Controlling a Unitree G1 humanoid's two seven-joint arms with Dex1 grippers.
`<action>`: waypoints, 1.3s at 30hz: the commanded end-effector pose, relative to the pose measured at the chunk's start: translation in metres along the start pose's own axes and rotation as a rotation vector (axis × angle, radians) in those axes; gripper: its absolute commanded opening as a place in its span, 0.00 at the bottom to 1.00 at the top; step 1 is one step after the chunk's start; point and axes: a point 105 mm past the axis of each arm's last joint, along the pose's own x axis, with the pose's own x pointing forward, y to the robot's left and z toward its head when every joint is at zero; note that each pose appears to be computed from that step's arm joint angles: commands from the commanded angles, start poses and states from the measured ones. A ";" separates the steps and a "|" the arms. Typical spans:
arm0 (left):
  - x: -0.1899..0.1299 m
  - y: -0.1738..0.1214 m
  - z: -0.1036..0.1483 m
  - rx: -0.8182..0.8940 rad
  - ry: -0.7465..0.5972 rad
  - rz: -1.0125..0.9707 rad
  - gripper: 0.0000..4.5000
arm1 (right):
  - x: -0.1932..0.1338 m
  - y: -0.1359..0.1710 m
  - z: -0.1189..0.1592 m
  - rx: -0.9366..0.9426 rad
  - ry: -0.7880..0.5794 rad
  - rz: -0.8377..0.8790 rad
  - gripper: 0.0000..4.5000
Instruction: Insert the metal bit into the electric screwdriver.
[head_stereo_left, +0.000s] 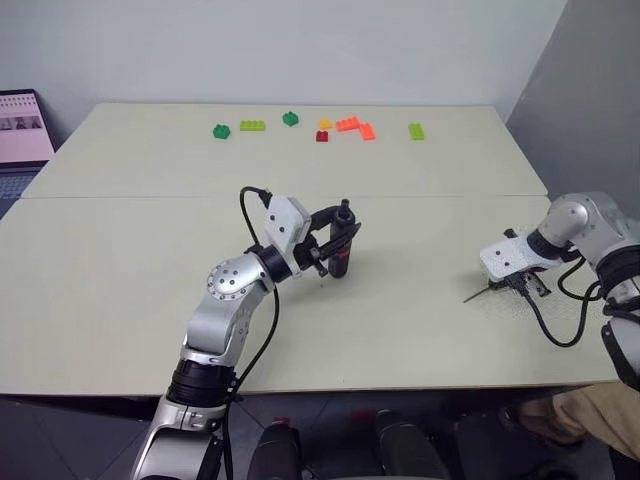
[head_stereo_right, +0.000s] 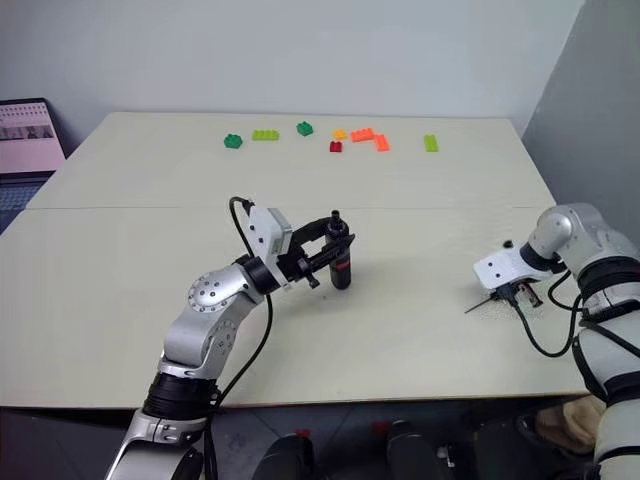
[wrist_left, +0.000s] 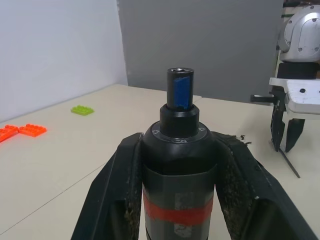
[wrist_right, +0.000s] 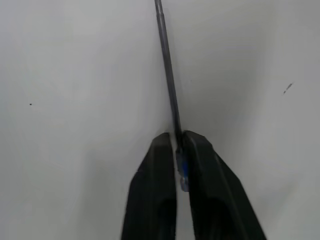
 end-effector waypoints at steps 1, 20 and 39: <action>0.002 -0.002 0.021 0.065 -0.075 -0.003 0.37 | 0.001 -0.001 -0.002 0.021 0.006 -0.003 0.00; 0.006 0.023 0.029 0.089 -0.155 0.306 0.37 | -0.097 -0.057 0.094 0.317 -0.865 -0.515 0.00; 0.004 0.013 0.015 0.057 -0.134 0.346 0.37 | -0.147 -0.077 0.188 0.568 -1.532 -0.637 0.00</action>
